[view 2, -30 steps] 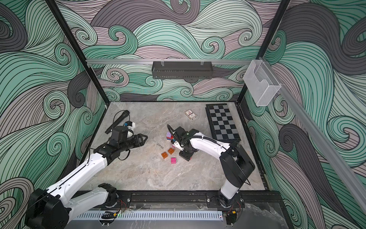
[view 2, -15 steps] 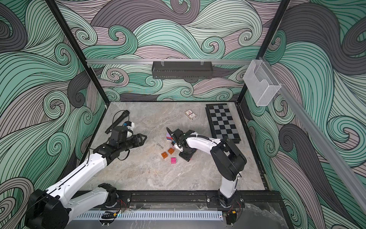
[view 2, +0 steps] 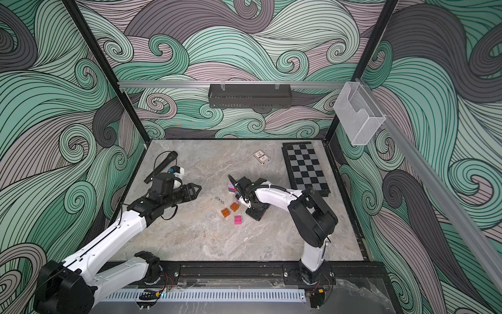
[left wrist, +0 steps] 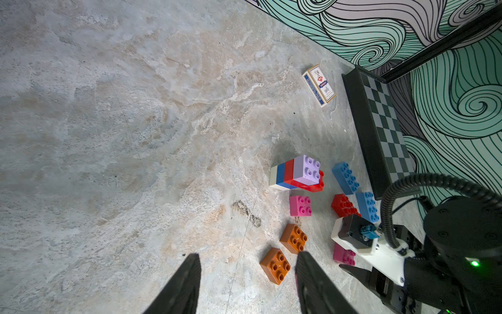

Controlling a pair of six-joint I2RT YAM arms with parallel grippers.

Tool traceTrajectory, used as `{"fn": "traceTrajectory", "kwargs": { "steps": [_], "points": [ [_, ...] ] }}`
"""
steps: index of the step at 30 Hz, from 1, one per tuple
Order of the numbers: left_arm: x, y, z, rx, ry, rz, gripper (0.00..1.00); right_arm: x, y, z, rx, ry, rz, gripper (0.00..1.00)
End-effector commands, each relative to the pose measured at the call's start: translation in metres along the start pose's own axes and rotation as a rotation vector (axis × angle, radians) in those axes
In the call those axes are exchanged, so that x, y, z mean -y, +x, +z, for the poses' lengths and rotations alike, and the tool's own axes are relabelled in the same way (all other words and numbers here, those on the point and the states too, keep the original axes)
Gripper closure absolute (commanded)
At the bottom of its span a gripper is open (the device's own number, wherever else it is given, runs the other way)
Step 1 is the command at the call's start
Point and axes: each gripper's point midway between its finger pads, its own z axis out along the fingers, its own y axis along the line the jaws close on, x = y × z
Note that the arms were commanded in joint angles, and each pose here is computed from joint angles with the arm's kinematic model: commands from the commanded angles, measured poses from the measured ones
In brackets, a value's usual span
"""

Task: Assemble the letter p with lego
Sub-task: Pick up the lego brick from the center of the board.

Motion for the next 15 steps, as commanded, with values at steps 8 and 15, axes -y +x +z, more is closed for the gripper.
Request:
{"fn": "traceTrajectory", "kwargs": {
  "steps": [8, 15],
  "points": [
    [0.0067, -0.0112, -0.0085, 0.032, 0.007, 0.023, 0.43, 0.0003, 0.0080, 0.0086, -0.042, -0.013, 0.017, 0.56],
    [0.0065, -0.0112, -0.0086, 0.032, 0.006, 0.025, 0.43, -0.0004, 0.0088, 0.0114, -0.051, -0.024, 0.021, 0.60]
  ]
}}
